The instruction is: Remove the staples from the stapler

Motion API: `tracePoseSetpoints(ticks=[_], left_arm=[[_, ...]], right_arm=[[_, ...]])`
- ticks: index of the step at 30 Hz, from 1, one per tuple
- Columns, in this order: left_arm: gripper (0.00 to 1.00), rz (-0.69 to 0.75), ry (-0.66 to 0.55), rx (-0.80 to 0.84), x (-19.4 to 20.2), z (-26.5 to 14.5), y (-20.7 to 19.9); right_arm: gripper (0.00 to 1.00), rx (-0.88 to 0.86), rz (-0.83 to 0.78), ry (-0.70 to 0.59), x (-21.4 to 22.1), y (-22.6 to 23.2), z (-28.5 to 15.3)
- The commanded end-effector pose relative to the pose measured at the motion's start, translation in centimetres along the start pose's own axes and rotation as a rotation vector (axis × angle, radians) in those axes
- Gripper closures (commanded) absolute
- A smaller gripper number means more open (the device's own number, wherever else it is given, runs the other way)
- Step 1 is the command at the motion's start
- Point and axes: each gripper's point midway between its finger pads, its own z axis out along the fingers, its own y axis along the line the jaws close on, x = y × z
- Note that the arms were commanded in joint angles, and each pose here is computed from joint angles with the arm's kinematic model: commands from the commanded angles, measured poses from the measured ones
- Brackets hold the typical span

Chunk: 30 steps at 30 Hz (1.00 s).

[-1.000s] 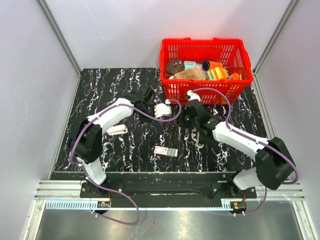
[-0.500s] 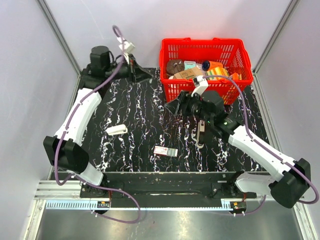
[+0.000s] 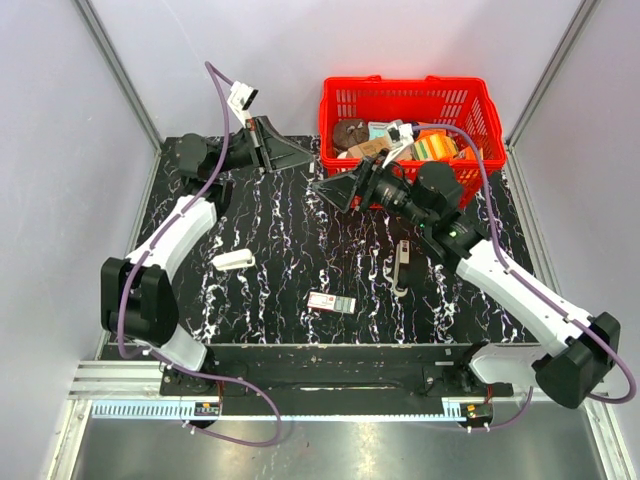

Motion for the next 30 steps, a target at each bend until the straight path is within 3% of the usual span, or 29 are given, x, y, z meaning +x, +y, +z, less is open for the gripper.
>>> tracePoseSetpoints(ticks=[1,6,25,30], left_arm=[[1.0,0.096,0.03,0.096,0.6,0.1,-4.8],[1.0,0.099,0.039,0.093,1.3,0.0,-4.7],[1.0,0.152,0.106,0.026,3.1,0.5,-3.4],[1.0,0.164,0.118,0.013,3.3,0.6,-3.2]], right_arm=[[0.28,-0.105,0.011,-0.045,-2.3,2.3,0.8],[0.38,-0.116,0.024,-0.056,-2.7,2.6,1.1],[0.57,-0.105,0.054,-0.078,-3.3,2.5,1.2],[0.72,-0.117,0.079,-0.064,-2.9,2.5,1.7]])
